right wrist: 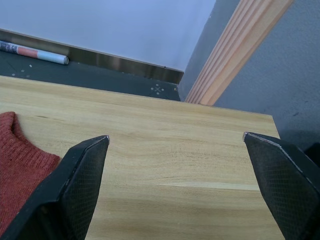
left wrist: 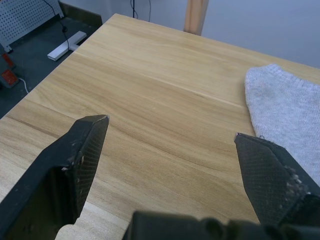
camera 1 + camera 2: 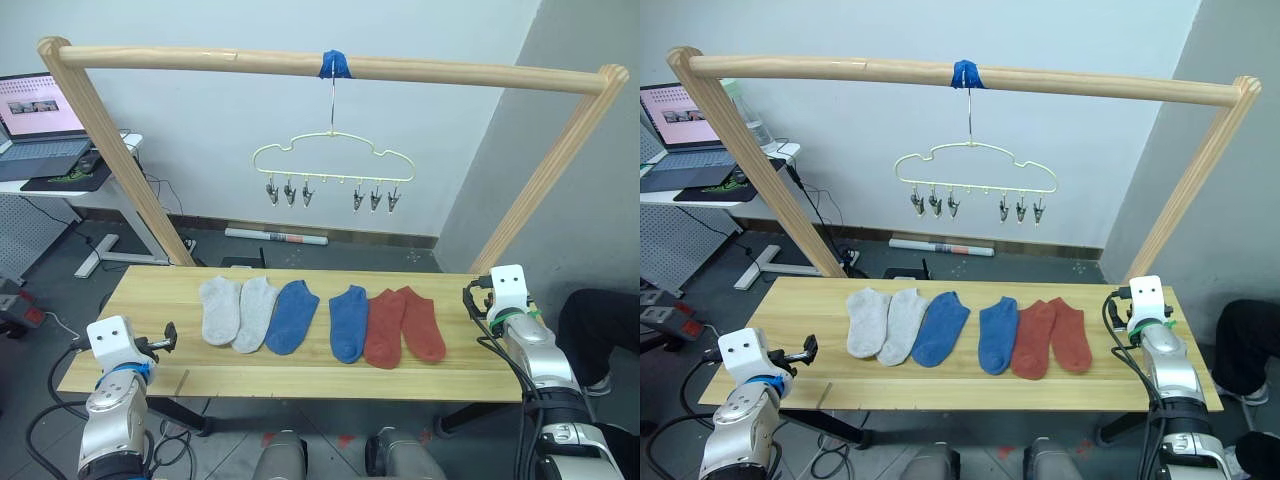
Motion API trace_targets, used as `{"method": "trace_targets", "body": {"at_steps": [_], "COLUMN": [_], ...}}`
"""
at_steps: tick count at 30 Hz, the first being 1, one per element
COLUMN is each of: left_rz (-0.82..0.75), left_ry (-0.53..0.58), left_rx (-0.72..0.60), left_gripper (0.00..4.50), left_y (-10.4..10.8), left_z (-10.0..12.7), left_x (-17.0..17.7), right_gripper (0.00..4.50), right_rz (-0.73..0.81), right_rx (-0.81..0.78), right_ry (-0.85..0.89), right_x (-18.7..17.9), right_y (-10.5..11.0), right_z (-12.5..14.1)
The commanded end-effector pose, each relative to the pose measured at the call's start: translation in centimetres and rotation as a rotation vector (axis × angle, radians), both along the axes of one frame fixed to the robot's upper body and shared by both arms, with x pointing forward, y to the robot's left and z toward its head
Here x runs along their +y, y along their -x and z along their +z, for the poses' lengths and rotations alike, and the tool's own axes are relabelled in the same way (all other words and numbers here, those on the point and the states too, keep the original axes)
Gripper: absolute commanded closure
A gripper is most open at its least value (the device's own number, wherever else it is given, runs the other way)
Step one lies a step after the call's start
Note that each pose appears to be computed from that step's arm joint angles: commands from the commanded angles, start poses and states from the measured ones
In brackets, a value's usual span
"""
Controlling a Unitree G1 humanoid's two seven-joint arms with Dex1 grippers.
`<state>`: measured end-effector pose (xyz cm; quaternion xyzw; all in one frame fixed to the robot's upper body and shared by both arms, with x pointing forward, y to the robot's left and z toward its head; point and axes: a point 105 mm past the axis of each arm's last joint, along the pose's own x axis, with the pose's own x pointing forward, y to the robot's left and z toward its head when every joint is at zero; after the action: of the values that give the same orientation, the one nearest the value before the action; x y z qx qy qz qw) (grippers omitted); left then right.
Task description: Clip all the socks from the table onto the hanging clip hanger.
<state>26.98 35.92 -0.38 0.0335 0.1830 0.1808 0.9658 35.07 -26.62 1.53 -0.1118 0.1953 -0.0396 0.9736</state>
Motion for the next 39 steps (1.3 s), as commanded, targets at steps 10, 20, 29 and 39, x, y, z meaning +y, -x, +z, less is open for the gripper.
{"method": "trace_targets", "body": {"at_steps": [10, 20, 29, 39], "left_rz": [-0.116, -0.143, -0.089, -0.139], "left_ry": [-0.055, -0.024, -0.035, -0.030], "left_rx": [-0.117, -0.138, -0.120, -0.175], "left_gripper": [0.02, 0.02, 0.02, 0.02], "left_y": [-2.5, -2.0, -1.1, -1.2], "left_z": [5.0, 5.5, 5.5, 7.2], "left_x": [-3.4, -2.8, -0.9, -1.0], "right_gripper": [0.00, 0.00, 0.00, 0.00], "right_rz": [0.020, -0.001, -0.001, 0.022], "right_rx": [-0.069, -0.097, -0.098, -0.121], "right_ry": [0.019, 0.003, -0.012, -0.010], "right_x": [-1.5, 0.5, 2.0, 2.3], "right_y": [-1.4, 0.1, 0.8, 0.3], "right_z": [2.2, 2.2, 2.3, 3.5]}}
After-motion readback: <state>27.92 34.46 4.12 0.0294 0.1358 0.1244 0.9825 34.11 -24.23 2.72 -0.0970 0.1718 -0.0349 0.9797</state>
